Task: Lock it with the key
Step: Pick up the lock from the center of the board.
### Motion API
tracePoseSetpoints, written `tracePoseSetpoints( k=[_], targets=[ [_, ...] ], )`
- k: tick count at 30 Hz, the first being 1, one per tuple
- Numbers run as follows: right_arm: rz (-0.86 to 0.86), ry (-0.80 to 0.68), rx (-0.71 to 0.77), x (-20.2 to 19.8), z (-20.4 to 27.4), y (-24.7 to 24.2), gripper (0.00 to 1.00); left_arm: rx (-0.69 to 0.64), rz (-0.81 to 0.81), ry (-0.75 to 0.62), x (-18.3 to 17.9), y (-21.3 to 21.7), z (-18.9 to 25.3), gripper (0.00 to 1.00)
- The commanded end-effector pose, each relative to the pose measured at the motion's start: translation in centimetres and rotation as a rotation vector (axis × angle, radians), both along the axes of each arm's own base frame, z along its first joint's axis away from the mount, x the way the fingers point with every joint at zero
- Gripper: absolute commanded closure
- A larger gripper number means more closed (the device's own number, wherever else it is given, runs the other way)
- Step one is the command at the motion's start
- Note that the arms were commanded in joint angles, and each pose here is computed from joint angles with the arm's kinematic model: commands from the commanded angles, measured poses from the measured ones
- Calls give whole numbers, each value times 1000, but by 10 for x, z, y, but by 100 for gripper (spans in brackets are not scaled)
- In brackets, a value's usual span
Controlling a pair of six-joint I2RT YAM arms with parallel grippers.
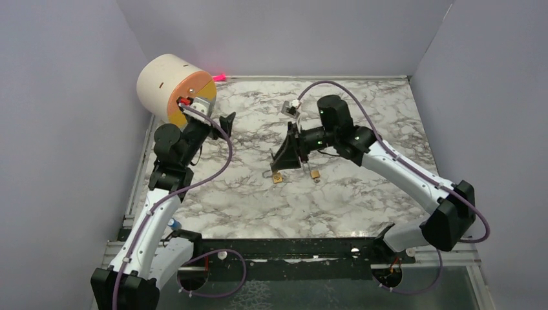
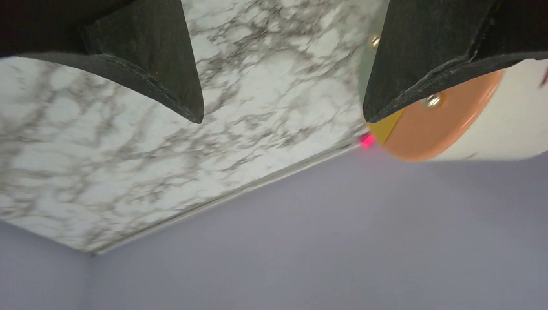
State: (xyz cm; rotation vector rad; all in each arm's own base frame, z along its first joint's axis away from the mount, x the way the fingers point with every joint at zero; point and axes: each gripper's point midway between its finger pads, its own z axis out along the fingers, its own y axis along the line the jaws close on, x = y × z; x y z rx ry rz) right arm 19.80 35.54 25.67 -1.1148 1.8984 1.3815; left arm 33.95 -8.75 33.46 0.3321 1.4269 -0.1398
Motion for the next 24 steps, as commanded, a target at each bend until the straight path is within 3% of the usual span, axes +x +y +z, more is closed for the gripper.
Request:
tracePoseSetpoints(
  k=[1,4,7,11,16,24],
  targets=[
    [333,-60,272,-56,77,-22,99,-5,-642,-77,-52,-87,34,7],
    [429,-64,319,-78,93,-35,99,-27,-983,29,-81,-117,31,7],
    [479,-54,335,-90,97,-43,99,-42,-1167,125,-95,-127,31,7],
    [502,-23,332,-97,92,-48,99,12,-1306,84,-125,-141,40,6],
    [493,4,319,-93,83,-45,99,28,-1491,137,-159,-155,37,4],
    [469,26,302,-87,79,-40,99,-6,-1549,221,-168,-169,16,5]
  ],
)
